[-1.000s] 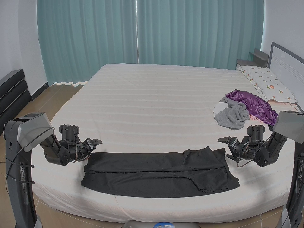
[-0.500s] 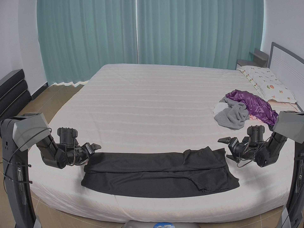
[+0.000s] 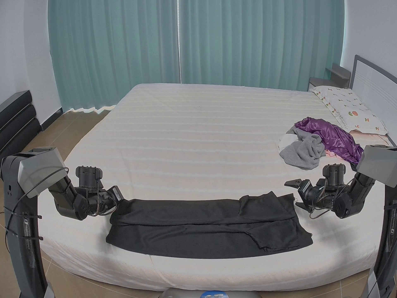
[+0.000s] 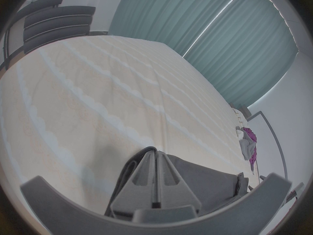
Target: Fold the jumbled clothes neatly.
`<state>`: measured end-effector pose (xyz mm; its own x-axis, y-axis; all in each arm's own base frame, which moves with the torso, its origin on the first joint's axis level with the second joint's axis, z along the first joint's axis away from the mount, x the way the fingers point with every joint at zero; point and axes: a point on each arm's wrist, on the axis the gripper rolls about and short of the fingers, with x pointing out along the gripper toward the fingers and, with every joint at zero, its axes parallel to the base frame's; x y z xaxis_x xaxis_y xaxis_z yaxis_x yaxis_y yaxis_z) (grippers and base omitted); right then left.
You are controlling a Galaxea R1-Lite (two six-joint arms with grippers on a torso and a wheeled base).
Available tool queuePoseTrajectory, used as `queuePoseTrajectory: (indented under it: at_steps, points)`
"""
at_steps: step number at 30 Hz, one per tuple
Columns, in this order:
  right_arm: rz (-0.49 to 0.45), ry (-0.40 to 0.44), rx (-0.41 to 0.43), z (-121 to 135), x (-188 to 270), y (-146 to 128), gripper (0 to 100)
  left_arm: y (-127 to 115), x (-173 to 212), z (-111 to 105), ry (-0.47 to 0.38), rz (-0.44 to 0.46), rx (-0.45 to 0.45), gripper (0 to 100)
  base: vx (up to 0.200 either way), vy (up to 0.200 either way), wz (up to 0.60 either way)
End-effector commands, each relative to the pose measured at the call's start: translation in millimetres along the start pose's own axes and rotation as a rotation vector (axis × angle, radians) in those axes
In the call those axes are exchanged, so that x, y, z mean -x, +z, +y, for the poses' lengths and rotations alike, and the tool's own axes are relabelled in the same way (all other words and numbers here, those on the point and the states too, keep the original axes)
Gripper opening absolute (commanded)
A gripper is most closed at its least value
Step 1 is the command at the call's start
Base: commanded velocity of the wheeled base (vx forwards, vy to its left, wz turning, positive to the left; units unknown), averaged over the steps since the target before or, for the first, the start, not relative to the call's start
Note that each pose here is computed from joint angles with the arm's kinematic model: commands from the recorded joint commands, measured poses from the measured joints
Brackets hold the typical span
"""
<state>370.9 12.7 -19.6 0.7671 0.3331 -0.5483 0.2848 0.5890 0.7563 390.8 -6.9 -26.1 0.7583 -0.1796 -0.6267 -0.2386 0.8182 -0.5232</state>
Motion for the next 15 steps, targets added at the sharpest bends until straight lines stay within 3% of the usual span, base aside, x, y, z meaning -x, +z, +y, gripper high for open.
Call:
queuePoseTrajectory:
  at_steps: [1,15]
  points:
    - [0.000,-0.001,0.000,-0.1,-0.3,-0.3,100,3.8,-1.2,1.0,0.010,-0.020,0.007,0,0.000,0.000,0.00]
    - [0.000,-0.001,0.002,-0.1,-0.3,-0.3,100,13.3,-4.8,1.3,0.013,-0.060,0.028,0,0.000,0.000,0.00]
